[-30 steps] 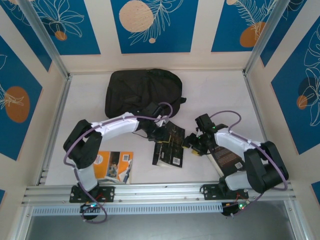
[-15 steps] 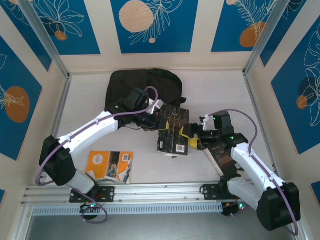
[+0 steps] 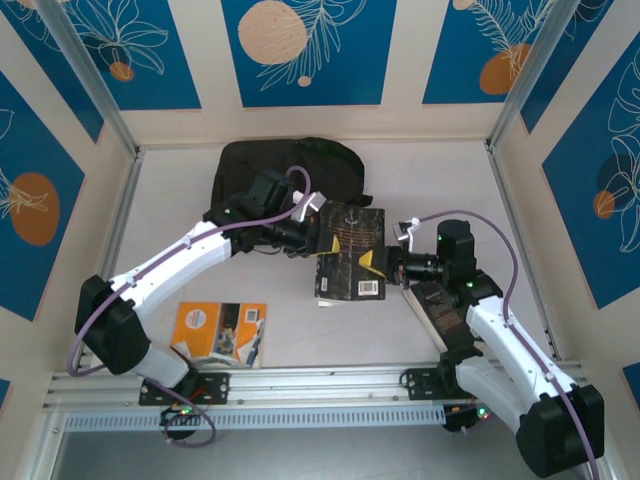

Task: Pack the student bag
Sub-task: Pass the book.

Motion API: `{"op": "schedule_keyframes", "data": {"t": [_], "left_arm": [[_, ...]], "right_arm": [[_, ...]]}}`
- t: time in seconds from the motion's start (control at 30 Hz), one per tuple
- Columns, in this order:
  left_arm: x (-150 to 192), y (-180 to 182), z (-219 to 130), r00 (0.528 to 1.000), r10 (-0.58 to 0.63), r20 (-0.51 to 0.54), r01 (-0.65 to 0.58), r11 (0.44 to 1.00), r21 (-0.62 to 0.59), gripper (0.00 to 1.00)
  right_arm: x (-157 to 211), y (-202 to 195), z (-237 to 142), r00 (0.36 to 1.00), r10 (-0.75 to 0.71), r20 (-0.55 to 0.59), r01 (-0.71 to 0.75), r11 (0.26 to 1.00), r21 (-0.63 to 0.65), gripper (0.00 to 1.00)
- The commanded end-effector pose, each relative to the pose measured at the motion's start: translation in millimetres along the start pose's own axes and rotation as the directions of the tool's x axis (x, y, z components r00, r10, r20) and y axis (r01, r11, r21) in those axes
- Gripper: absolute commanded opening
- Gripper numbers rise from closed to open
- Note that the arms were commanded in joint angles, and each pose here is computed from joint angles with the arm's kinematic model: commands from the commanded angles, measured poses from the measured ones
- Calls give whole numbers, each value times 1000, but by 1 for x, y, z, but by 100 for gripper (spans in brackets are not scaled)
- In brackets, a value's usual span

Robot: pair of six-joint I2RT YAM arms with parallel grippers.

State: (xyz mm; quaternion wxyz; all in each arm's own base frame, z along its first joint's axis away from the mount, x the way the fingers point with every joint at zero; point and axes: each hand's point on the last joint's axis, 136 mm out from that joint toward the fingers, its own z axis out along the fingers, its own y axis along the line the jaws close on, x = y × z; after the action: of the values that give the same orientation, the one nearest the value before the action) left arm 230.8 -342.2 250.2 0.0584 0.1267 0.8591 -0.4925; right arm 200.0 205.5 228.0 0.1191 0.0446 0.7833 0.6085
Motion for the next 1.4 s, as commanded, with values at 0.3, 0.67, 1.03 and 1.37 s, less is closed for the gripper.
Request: {"op": "schedule_keyframes", "data": {"t": [0.3, 0.67, 1.03, 1.37], "left_arm": [[-6, 21, -28, 995, -47, 89, 53, 997, -63, 84], [-2, -4, -16, 998, -58, -20, 60, 992, 109, 88], [-12, -50, -26, 1000, -18, 2, 17, 945, 326, 78], [-14, -55, -33, 999, 7, 35, -18, 943, 332, 35]], "right_arm": [[16, 40, -17, 992, -128, -13, 127, 991, -45, 0], [9, 97, -31, 982, -187, 4, 184, 963, -194, 0], [-1, 101, -31, 986, -164, 29, 167, 963, -211, 0], [-4, 59, -29, 996, -80, 48, 82, 996, -35, 0]]}}
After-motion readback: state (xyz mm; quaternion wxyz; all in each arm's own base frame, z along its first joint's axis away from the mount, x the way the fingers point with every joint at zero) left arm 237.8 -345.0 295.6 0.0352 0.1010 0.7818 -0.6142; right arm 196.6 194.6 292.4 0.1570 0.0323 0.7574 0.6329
